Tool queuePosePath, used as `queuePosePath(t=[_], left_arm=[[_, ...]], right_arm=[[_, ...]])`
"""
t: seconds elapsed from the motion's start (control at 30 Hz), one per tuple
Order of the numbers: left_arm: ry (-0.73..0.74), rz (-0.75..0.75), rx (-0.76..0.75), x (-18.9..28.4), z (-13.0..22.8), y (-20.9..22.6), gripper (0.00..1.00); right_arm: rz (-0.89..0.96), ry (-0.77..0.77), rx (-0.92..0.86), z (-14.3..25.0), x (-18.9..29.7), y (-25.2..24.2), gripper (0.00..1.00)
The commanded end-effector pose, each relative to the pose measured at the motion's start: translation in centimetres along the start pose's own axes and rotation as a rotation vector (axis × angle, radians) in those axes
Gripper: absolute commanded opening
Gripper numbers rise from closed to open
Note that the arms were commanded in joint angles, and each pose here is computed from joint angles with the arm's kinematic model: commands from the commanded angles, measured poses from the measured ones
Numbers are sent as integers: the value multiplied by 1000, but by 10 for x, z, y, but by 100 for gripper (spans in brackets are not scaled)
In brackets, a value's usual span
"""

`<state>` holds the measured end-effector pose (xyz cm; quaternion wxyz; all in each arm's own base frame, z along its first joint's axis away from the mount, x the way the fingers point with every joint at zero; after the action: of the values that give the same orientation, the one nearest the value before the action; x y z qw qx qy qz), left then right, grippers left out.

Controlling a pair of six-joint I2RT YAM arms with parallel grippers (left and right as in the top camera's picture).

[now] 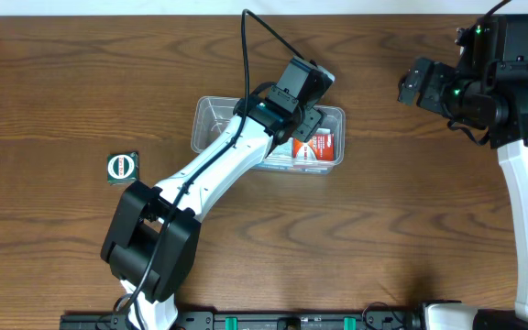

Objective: Pack container
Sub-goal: 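Carry the bottle over the container and lower it inside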

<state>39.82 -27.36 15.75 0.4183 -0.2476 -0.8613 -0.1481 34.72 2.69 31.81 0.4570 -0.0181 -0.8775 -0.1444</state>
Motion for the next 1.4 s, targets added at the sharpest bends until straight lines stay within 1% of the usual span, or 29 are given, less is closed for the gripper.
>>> queuePosePath(t=[0.0, 0.07, 0.2, 0.43, 0.53, 0.6, 0.7, 0.77, 0.9, 1.0, 1.07, 1.17, 1.3, 1.33, 1.37], left_arm=[[-17, -14, 1, 12, -6, 7, 59], [-14, -18, 11, 12, -5, 10, 50], [-13, -24, 17, 12, -5, 14, 40], [-26, -16, 16, 12, -8, 13, 36], [-33, 40, -5, 12, -9, 5, 33], [-38, 125, -50, 13, -9, -7, 31], [-45, 191, -104, 15, -9, -17, 29], [-47, 197, -141, 15, -9, -21, 27], [-53, 212, -277, 16, -7, -34, 22], [-62, 222, -356, 17, -7, -43, 10], [-65, 224, -386, 17, -7, -46, 9], [-64, 224, -389, 17, -7, -46, 11], [-62, 227, -390, 17, -6, -47, 17], [-64, 227, -392, 17, -6, -48, 17], [-65, 228, -392, 18, -6, -48, 22]], right_arm=[[1, -16, -14, -2, 5, -1, 99], [1, -16, -14, -2, 5, -1, 99], [1, -16, -14, -2, 5, -1, 99], [1, -16, -14, -2, 5, -1, 99], [1, -16, -14, -2, 5, -1, 99], [1, -16, -14, -2, 5, -1, 99], [1, -16, -14, -2, 5, -1, 99], [1, -16, -14, -2, 5, -1, 99], [1, -16, -14, -2, 5, -1, 99], [1, -16, -14, -2, 5, -1, 99], [1, -16, -14, -2, 5, -1, 99], [1, -16, -14, -2, 5, -1, 99], [1, -16, -14, -2, 5, -1, 99], [1, -16, -14, -2, 5, -1, 99], [1, -16, -14, -2, 5, -1, 99]])
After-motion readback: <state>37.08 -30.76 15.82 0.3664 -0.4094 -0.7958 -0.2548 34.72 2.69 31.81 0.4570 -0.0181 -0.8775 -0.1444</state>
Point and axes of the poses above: each gripper's point midway between its finger pads, its own x axis back along the fingers, its own y axis along the line the jaws close on, z = x × y, the point moved 4 cm from there along x, back along the fingers, and after that the axes turned 5 degrees about x, right-handed, at the moved point
